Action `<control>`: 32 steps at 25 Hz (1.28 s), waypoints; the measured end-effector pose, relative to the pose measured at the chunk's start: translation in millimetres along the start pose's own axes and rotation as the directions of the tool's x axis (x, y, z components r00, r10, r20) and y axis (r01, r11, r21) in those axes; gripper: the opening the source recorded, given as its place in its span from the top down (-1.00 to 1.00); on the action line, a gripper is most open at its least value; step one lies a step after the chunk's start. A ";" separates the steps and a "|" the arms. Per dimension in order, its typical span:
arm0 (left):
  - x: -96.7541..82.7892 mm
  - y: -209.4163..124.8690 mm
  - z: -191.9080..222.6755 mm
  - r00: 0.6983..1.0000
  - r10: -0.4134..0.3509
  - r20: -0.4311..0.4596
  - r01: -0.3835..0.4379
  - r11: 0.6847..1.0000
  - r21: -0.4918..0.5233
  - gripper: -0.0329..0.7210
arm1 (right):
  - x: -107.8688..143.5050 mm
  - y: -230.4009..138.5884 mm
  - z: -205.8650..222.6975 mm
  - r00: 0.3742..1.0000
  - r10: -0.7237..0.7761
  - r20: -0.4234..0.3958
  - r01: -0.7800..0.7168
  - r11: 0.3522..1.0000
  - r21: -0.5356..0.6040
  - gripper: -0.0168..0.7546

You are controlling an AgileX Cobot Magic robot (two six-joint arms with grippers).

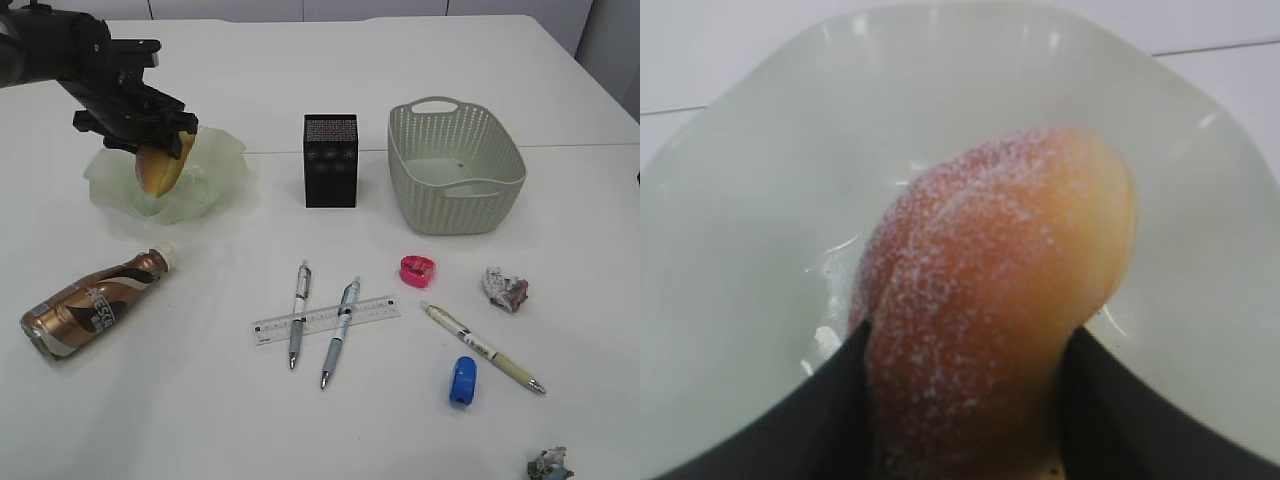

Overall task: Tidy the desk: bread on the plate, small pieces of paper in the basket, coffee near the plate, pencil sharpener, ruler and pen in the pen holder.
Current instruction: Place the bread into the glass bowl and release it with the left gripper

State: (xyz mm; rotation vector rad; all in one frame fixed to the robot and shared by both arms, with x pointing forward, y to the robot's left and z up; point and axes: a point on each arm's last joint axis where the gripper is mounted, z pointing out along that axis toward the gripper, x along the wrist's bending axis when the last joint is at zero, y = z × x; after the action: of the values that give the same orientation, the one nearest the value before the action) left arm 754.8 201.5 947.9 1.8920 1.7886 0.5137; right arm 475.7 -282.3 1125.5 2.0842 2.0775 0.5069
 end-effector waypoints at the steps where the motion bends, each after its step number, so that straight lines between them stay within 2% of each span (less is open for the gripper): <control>1: -0.1 0.7 0.0 1.000 0.000 0.001 0.000 1.000 -0.007 -0.08 | 0.2 0.0 0.0 1.000 0.003 -0.002 -0.003 1.000 0.000 -0.44; 4: -0.7 1.7 1.5 1.000 -0.005 0.008 0.006 1.000 -0.023 -0.34 | 0.2 0.0 0.0 0.999 0.049 -0.002 -0.049 0.999 0.000 -0.44; 6: -0.9 0.5 4.2 1.000 -0.011 0.011 0.011 1.000 -0.021 -0.44 | 0.2 0.0 0.0 0.997 0.074 -0.002 -0.074 0.997 0.000 -0.44; 13: -1.1 0.5 5.8 1.000 -0.012 0.013 0.012 1.000 -0.028 -0.58 | 0.2 0.0 0.0 0.996 0.087 -0.002 -0.087 0.996 0.000 -0.44; 19: 0.0 -2.2 5.9 1.000 -0.005 0.001 0.005 1.000 0.001 -0.80 | 0.2 0.0 0.0 0.996 0.089 -0.002 -0.089 0.996 0.000 -0.44; 26: 0.6 -2.5 5.1 1.000 0.001 -0.006 -0.001 1.000 0.019 -0.85 | 0.2 0.0 0.0 0.996 0.091 -0.002 -0.091 0.996 0.000 -0.44; 32: -1.2 20.4 -20.7 1.000 -0.003 -0.015 0.003 0.999 0.033 -0.84 | 0.2 0.0 0.0 0.996 0.091 -0.002 -0.091 0.996 0.000 -0.44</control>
State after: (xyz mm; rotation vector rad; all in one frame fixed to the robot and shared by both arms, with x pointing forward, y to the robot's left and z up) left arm 759.4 201.5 976.6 1.9122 1.8196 0.5014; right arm 475.7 -282.1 1125.5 2.1874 1.9907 0.5217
